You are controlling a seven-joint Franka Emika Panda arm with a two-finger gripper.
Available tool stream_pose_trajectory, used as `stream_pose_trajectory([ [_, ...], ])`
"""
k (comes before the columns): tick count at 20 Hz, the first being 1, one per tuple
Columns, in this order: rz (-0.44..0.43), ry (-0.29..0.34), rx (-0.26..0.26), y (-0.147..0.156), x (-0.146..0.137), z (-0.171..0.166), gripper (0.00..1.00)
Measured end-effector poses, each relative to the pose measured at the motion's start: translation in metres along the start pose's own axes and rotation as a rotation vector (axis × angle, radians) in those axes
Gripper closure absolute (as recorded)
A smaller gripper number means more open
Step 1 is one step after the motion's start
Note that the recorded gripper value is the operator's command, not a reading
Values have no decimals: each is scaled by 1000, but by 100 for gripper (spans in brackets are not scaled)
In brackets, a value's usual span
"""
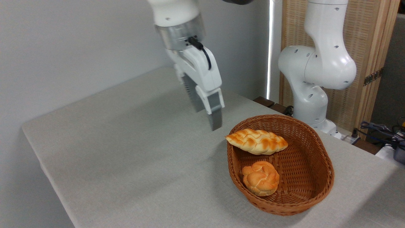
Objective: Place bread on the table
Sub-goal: 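Move the open gripper down over the long glazed roll in the basket, then close the gripper on the long glazed roll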
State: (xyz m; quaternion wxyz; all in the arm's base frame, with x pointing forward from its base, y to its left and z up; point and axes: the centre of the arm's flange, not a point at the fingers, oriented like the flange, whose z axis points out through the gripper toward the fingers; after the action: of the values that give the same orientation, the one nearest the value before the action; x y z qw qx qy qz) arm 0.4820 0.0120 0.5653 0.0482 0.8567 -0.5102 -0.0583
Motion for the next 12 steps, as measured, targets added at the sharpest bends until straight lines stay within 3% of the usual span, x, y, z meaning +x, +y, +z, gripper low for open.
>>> stream_pose_trajectory([
  [3, 209, -7, -47, 24, -24, 26, 0],
  [6, 359, -25, -92, 38, -39, 52, 0],
  [9, 485, -115, -144, 40, -50, 84, 0],
  [12, 517, -128, -180, 43, -52, 107, 0],
])
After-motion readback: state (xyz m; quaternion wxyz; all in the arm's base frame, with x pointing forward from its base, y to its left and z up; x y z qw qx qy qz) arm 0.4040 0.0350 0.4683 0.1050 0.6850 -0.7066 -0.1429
